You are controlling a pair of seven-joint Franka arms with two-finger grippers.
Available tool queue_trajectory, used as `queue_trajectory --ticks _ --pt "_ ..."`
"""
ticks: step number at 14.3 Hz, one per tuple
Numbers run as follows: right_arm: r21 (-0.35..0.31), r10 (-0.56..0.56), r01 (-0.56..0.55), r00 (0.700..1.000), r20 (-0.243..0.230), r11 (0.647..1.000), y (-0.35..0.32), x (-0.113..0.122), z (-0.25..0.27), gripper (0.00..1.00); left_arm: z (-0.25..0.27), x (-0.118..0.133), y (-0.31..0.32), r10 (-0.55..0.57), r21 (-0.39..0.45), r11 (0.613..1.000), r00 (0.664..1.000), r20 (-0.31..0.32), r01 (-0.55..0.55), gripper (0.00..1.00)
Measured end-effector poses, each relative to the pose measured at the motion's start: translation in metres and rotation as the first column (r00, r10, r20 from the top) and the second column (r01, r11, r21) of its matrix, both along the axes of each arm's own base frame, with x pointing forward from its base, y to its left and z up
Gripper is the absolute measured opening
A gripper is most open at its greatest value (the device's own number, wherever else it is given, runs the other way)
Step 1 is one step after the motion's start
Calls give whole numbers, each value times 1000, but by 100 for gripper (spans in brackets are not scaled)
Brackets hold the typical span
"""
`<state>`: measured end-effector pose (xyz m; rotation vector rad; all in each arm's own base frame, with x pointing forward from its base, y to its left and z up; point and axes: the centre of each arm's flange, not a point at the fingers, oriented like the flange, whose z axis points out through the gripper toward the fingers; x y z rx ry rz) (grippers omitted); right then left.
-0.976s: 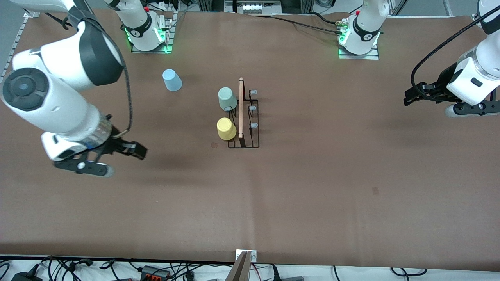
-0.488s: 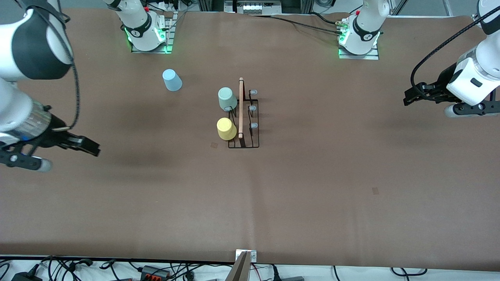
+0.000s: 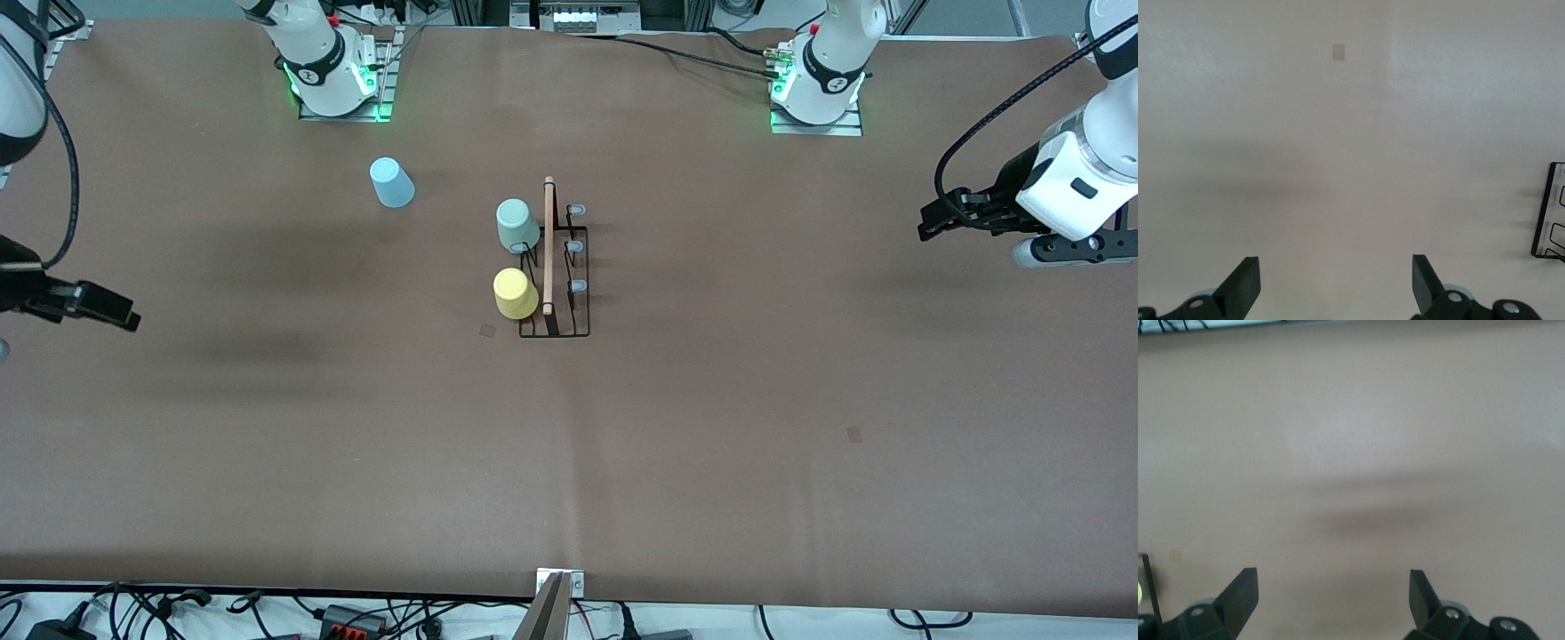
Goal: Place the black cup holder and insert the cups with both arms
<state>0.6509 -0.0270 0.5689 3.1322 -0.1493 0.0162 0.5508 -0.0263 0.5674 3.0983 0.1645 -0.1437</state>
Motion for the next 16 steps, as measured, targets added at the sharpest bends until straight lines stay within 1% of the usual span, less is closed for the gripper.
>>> queue_trajectory --ticks 3,6,9,12,16 --pt "1 24 -24 1000 -12 1000 -1 -12 11 100 0 0 0 0 0 1000 1000 0 0 100" --pt "1 19 -19 999 -30 1000 -6 -32 4 100 0 0 0 0 0 1000 1000 0 0 100" --pt "2 20 -20 999 -26 1000 -5 -52 -10 100 0 0 0 0 0 1000 1000 0 0 100" --pt "1 24 -24 1000 -9 1000 -3 -67 -14 100 0 0 0 0 0 1000 1000 0 0 100" --pt "1 41 -41 999 1 999 2 -77 -4 100 0 0 0 0 0 1000 1000 0 0 100"
